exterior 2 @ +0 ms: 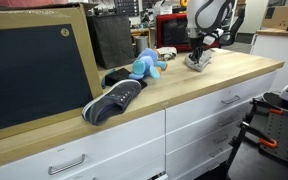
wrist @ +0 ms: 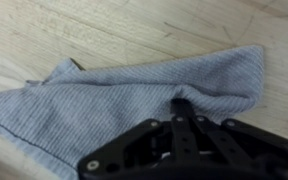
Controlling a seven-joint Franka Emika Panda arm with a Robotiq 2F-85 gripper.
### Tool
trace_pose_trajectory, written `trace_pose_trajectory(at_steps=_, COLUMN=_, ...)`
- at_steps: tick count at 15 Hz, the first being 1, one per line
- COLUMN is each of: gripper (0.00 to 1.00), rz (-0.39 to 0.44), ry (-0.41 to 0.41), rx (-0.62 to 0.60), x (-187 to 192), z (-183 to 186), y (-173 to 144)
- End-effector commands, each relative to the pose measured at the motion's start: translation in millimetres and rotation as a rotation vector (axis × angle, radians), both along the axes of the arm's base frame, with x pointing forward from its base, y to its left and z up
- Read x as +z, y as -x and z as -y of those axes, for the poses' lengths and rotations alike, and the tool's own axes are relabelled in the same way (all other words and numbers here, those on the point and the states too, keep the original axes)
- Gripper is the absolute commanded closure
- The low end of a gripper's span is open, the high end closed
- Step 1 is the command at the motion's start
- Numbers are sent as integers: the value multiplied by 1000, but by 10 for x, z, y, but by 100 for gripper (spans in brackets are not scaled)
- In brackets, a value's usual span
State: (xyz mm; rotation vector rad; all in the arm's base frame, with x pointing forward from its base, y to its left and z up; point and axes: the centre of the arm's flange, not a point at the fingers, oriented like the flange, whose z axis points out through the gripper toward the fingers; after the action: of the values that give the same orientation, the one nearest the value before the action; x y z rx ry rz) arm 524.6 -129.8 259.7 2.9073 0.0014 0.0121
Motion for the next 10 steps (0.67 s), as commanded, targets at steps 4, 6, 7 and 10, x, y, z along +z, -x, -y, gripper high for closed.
trace_pose_trajectory(at_steps=4, gripper=100, rz=95, ry=-146, rx=-89, x=278, z=70, y=28)
trace_pose_trajectory(at_steps=6, gripper=72, rz=75, ry=-160, rx=-104, x=490, z=129, y=29)
trace_pose_trajectory(at_steps=7, gripper=66, rz=80, ry=-173, rx=-106, x=584, z=146, y=33)
trace_pose_trajectory(at_steps=10, gripper=44, rz=96, ry=-193, rx=-116, x=919, z=162, y=40)
